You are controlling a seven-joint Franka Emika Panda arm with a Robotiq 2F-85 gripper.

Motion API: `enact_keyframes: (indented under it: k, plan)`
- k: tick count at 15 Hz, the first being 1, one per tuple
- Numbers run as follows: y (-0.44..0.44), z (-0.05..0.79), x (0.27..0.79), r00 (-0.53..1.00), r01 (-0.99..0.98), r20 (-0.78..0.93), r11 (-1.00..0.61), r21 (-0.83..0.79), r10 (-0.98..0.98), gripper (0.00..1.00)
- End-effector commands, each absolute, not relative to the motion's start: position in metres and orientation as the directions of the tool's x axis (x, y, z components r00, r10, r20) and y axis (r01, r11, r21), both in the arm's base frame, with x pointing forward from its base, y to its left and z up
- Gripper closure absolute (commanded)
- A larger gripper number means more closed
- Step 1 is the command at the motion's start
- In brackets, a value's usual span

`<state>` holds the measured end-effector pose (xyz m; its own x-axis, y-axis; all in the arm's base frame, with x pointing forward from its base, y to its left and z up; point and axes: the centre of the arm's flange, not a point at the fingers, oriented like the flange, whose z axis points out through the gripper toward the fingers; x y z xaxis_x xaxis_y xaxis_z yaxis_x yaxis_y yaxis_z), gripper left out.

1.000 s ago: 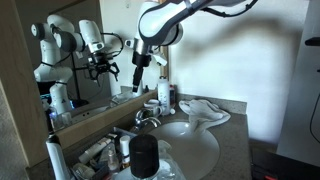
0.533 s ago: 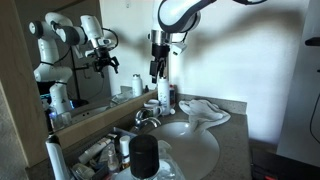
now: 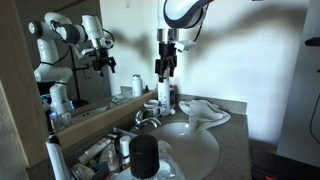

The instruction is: Attach the electric toothbrush to its charging port

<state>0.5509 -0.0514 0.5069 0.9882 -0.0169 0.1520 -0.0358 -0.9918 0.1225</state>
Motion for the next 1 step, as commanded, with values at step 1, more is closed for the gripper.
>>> enact_keyframes:
  k: [1]
  plan:
    - [-0.0566,0.51,0.528,0.984,-0.104,0.156,-0.989,0.105,-0.087,0.0]
